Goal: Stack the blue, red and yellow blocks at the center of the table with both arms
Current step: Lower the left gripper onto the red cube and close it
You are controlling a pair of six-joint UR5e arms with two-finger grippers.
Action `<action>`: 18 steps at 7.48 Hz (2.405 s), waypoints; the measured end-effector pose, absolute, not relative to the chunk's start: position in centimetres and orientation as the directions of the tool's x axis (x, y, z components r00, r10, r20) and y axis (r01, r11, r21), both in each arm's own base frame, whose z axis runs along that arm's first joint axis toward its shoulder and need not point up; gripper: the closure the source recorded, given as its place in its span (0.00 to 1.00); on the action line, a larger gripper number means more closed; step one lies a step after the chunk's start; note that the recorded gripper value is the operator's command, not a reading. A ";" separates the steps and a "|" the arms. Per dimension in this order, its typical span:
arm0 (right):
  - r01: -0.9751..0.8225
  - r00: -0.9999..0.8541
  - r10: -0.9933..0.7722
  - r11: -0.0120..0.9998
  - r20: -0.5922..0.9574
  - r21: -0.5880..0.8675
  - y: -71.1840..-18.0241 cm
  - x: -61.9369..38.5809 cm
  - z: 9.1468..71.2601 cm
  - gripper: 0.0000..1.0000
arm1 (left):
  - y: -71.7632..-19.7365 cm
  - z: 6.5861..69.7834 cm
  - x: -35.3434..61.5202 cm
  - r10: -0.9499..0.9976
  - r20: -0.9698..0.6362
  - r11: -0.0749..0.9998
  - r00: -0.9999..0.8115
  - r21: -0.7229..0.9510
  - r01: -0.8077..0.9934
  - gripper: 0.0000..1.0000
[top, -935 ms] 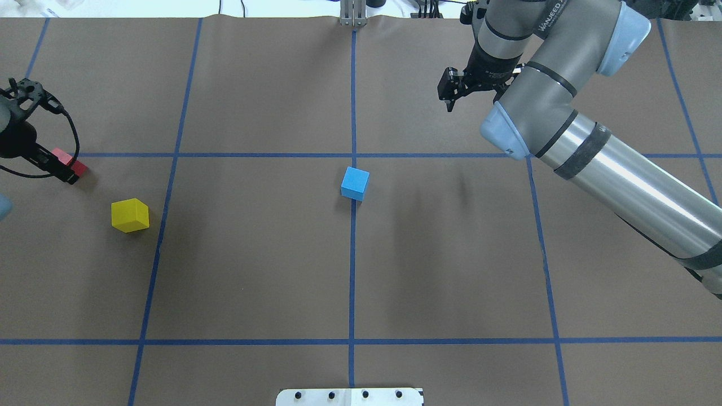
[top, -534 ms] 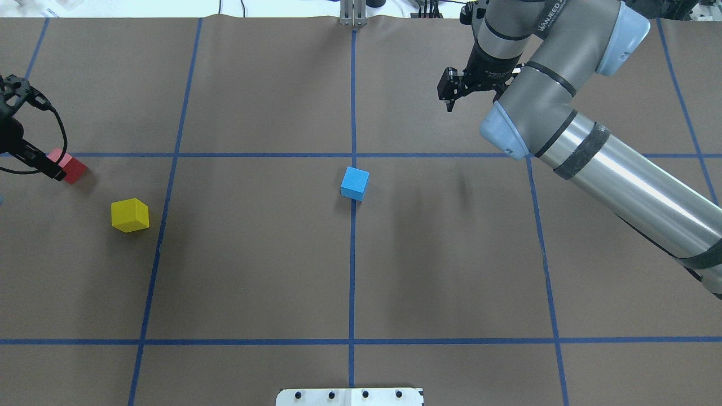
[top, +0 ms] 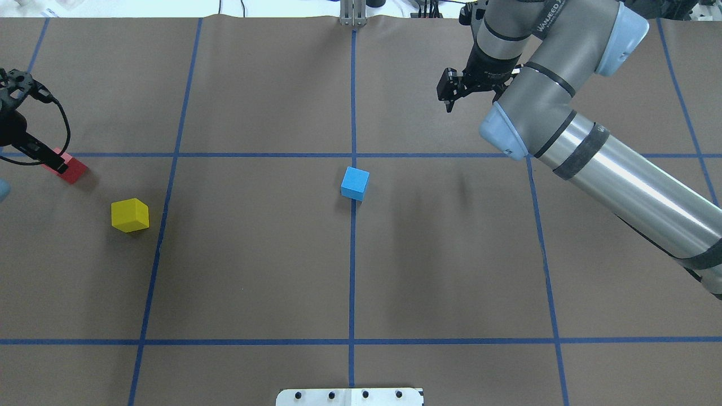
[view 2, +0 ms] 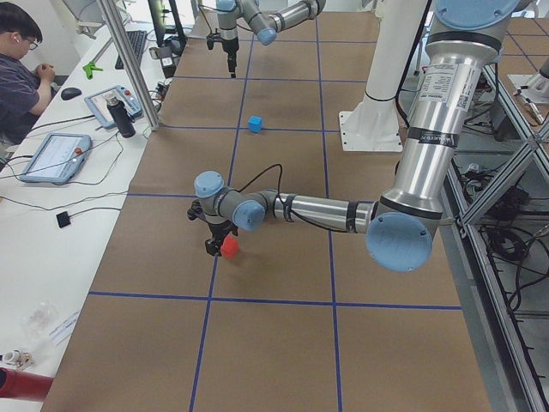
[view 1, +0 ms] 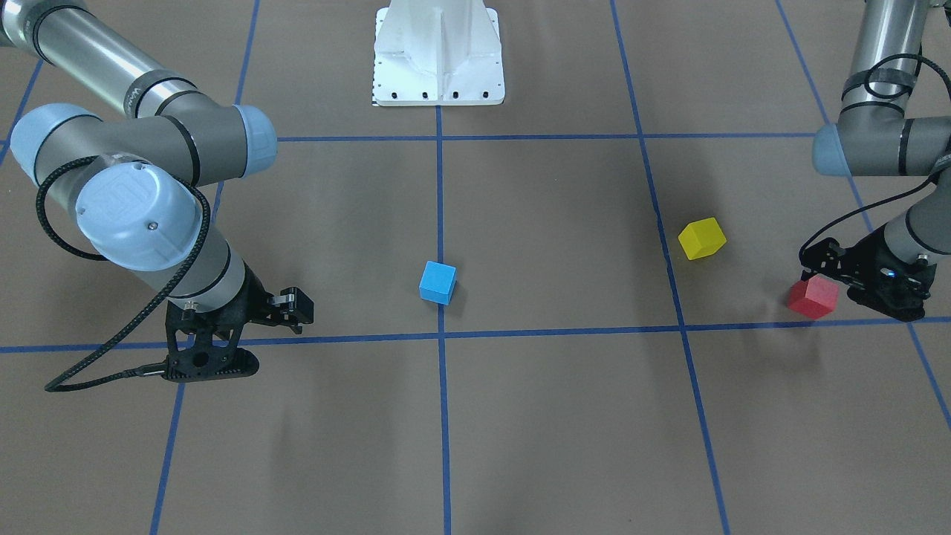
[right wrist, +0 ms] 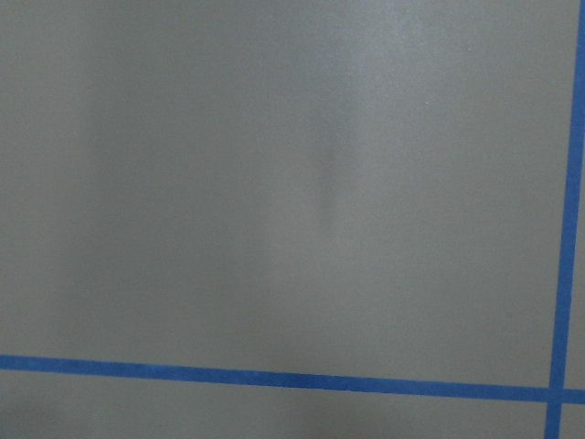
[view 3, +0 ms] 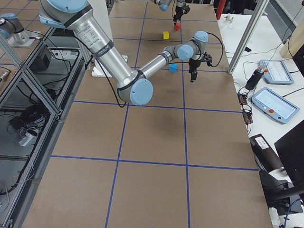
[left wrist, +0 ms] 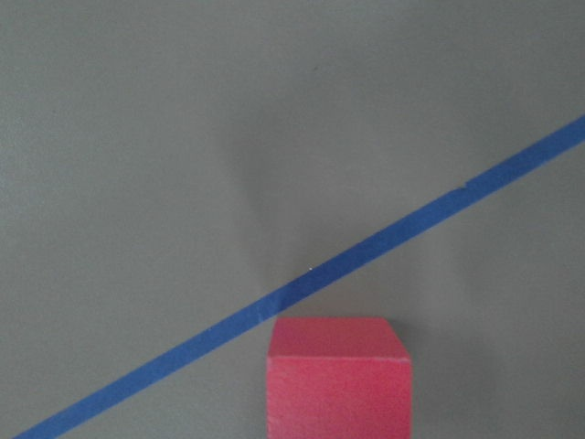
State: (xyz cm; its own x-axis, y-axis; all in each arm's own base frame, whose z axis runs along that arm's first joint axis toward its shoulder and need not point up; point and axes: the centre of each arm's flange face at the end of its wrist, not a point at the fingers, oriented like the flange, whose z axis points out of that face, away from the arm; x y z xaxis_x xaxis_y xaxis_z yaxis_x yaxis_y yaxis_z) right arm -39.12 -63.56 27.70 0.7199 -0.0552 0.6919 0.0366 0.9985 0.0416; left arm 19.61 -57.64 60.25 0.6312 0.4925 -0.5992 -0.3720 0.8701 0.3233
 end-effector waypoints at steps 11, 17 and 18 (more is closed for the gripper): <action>0.039 0.721 -0.059 0.998 0.691 0.045 -63.2 -38.7 30.7 0.00 | -57.3 61.4 20.6 0.423 -0.629 0.905 0.653 0.261 -0.335 0.00; 0.038 0.724 -0.054 0.999 0.688 0.039 -63.1 -38.5 31.5 0.00 | -56.8 61.4 21.9 0.431 -0.631 0.901 0.645 0.255 -0.352 0.00; 0.038 0.724 -0.053 0.999 0.688 0.038 -63.1 -38.5 31.6 0.00 | -56.6 61.6 22.3 0.434 -0.631 0.898 0.642 0.253 -0.359 0.00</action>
